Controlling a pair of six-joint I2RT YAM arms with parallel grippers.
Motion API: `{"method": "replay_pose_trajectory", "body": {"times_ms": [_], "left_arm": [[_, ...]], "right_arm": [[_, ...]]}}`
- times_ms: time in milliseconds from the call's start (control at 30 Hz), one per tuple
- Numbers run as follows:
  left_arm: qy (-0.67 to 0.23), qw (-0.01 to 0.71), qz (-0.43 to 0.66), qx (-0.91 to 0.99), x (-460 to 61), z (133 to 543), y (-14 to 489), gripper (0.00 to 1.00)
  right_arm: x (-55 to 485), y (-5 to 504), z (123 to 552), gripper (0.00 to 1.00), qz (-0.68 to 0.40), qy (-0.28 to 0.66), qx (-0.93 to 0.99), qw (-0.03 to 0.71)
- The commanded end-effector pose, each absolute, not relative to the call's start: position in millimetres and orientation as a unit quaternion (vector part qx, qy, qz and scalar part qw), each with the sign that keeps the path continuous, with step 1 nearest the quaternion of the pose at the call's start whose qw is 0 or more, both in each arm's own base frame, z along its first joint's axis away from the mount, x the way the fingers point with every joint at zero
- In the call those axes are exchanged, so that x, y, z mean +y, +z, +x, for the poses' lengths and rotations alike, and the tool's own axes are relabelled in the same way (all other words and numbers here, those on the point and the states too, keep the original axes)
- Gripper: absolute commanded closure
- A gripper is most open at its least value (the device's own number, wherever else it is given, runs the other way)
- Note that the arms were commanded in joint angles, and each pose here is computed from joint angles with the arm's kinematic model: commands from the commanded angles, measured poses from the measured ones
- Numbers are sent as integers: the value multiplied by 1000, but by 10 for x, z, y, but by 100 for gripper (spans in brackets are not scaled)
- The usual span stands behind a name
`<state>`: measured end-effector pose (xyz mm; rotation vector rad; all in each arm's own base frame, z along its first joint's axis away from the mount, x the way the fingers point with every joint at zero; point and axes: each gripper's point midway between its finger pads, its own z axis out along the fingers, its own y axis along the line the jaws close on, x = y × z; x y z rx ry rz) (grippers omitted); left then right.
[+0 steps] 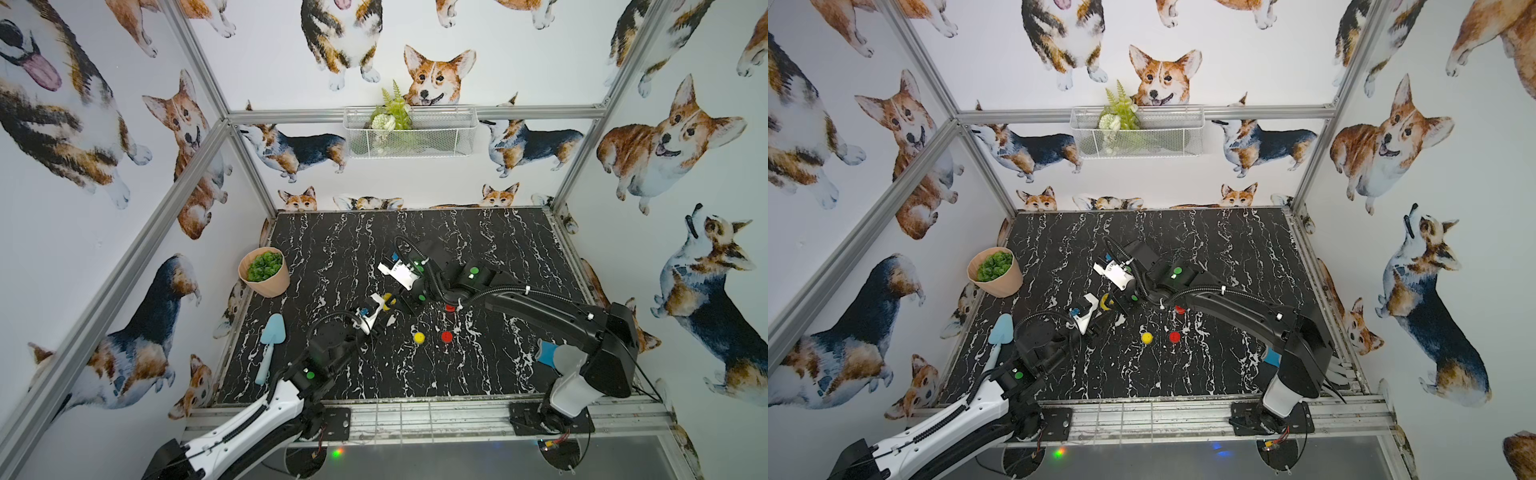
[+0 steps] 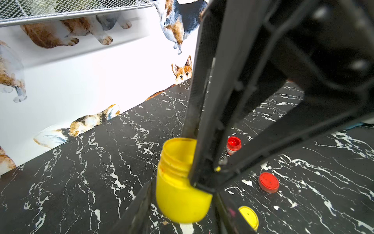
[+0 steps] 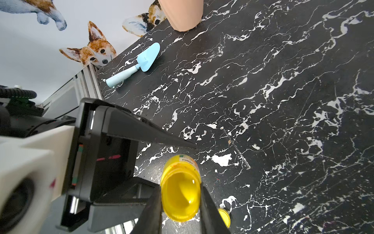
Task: Close the paint jar lid
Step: Pick up the paint jar from the center of the board.
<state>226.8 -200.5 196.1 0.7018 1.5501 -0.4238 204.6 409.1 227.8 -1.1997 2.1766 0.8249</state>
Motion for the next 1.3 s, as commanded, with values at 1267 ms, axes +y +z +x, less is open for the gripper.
{"method": "replay_pose_trajectory", "body": {"times_ms": [1267], "left_arm": [[-191, 662, 319, 650, -2008, 2195, 2129, 69]], "right_arm": [[4165, 2282, 2083, 66, -439, 305, 804, 261]]}}
